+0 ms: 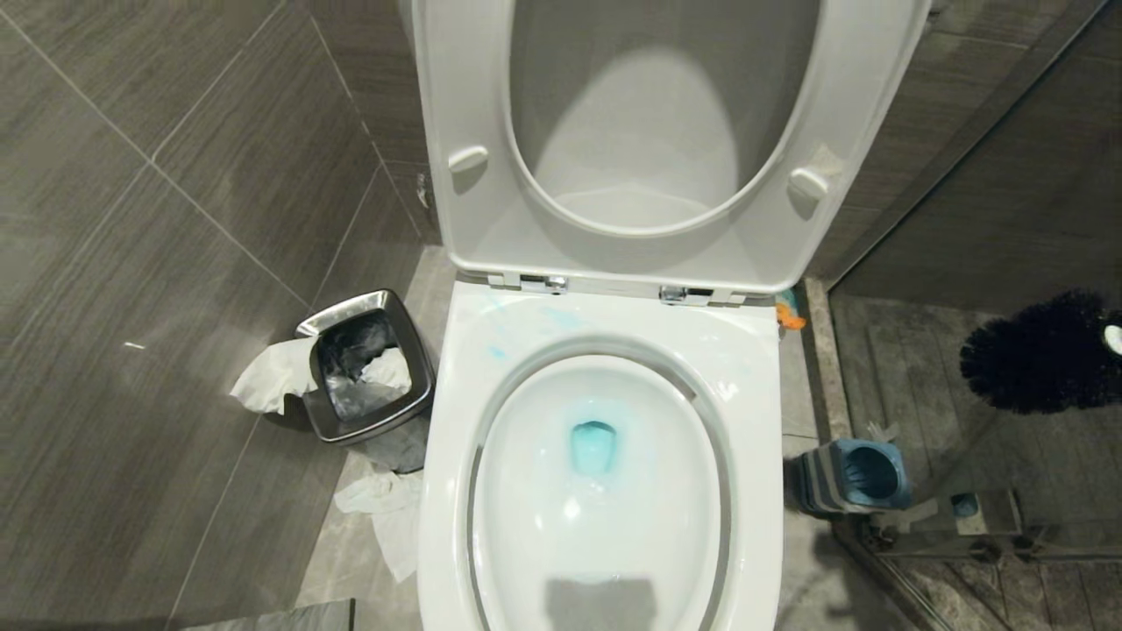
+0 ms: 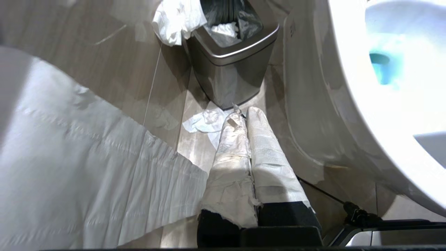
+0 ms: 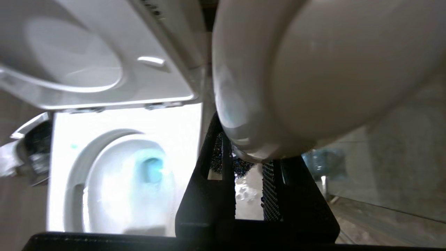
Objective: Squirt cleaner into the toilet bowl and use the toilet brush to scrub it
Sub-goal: Scrub the toilet bowl
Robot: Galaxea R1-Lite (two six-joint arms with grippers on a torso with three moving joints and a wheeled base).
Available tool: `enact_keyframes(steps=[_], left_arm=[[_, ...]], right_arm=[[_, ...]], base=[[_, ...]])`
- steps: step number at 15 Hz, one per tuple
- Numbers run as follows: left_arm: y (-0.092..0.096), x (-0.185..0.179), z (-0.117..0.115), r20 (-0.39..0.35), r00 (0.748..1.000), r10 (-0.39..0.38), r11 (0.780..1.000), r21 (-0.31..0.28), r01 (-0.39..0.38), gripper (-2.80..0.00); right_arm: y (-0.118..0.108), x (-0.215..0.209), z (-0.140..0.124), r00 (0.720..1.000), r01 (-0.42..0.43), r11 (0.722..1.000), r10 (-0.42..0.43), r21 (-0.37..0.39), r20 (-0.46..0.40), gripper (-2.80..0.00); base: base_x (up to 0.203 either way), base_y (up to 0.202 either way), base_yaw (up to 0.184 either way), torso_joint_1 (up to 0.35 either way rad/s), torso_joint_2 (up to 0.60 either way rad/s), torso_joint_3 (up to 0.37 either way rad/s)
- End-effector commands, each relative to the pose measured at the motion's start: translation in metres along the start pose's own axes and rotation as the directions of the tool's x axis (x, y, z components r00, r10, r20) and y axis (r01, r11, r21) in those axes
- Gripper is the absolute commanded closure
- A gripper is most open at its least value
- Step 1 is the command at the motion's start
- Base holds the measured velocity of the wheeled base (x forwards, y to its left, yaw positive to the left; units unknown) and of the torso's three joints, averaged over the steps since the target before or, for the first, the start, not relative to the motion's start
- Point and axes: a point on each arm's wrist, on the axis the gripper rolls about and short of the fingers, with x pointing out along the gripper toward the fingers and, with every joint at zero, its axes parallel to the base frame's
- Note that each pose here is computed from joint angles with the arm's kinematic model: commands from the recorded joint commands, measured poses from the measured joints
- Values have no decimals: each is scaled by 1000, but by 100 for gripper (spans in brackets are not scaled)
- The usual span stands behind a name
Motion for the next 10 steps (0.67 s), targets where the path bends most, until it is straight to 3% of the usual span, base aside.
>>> enact_keyframes(steps=[1,6,10], left_arm=[[0,0,0,-1,1000,1,1000,0,-1,0],[0,0,0,-1,1000,1,1000,0,-1,0],[0,0,0,-1,1000,1,1000,-3,-1,0]], right_arm=[[-7,16,-2,997,-41,999,43,31,-63,0],[-20,48,1,978,-123,986,139,113,-153,0],[-22,80,-1,940,-203,967,237,156,-246,0]], base=[[0,0,0,2,2,207],[0,0,0,0,2,200],[0,0,0,1,3,200]])
